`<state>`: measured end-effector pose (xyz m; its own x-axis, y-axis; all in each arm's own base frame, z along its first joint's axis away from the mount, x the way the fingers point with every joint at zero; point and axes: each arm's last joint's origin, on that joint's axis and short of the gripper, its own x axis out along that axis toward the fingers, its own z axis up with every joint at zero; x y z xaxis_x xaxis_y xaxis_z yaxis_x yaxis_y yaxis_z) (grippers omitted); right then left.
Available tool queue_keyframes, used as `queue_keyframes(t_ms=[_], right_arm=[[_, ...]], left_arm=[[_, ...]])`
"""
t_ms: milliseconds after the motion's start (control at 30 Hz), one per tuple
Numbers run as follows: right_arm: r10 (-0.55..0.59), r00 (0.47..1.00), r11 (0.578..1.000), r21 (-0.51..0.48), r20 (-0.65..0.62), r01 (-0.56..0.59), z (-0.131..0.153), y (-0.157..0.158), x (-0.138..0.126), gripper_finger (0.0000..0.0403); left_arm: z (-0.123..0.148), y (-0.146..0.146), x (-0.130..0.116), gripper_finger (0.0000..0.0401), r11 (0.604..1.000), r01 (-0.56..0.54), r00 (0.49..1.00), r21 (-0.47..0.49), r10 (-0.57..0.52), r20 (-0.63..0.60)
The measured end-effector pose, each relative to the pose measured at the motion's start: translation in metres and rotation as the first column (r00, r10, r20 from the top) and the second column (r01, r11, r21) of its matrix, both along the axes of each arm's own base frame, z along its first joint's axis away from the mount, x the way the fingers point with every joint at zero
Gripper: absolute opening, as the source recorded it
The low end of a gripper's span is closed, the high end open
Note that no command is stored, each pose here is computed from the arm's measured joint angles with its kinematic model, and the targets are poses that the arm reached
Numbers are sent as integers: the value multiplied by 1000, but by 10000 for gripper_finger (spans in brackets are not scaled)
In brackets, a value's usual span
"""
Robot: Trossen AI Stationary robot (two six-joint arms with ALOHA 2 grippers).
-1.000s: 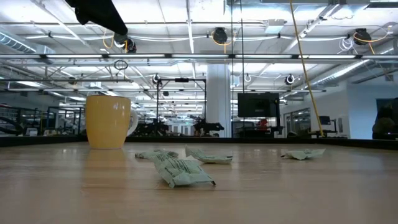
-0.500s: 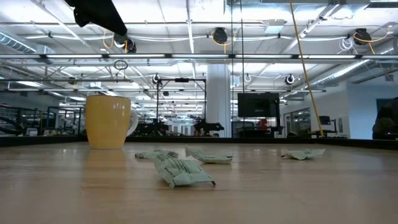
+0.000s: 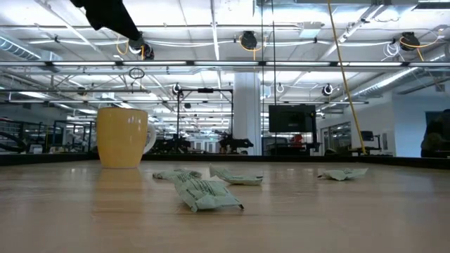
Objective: Pick and place items into bin
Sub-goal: Put the stevia packet into the left transparent bin
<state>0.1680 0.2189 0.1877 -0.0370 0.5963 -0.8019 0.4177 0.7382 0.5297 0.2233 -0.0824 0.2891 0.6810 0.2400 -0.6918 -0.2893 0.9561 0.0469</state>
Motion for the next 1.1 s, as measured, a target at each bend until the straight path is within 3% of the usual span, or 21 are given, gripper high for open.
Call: queue_keyframes(t_ms=[167,267,333,400,500,567,633,700,900,1033,1100], right_arm=[[-45,989,996,83,138,34,32,-10,-4,89],[-48,939,998,65,340,27,53,-21,-8,89],[15,846,1000,-18,533,-7,64,-29,-9,89],[129,705,986,-167,697,-15,72,-37,-10,89],[362,475,900,-434,802,48,81,-47,-9,89],[473,388,828,-549,791,110,79,-54,-9,89],[528,356,781,-606,771,153,72,-63,-7,89],[525,341,777,-603,780,181,62,-73,-4,89],[404,319,862,-473,858,181,30,-110,-8,89],[340,306,860,-425,890,282,15,-139,-20,89],[313,265,861,-391,912,327,8,-150,-25,89]], left_arm=[[-10,-6,12,35,997,74,996,2,-74,-42],[-25,-13,24,35,990,136,986,-25,-138,-98],[-37,-17,35,35,985,172,977,-23,-174,-127],[-50,-21,43,36,981,194,967,-14,-193,-166],[-68,-26,56,36,973,220,952,-76,-231,-202],[-80,-30,66,39,969,226,950,-101,-242,-197],[-91,-33,73,50,966,235,946,-107,-253,-202],[-100,-36,79,69,958,257,937,-131,-280,-209],[-125,-39,89,133,950,303,916,-72,-312,-252],[-141,-36,94,154,947,320,899,-44,-318,-301],[-149,-32,96,158,951,306,893,-44,-302,-334]])
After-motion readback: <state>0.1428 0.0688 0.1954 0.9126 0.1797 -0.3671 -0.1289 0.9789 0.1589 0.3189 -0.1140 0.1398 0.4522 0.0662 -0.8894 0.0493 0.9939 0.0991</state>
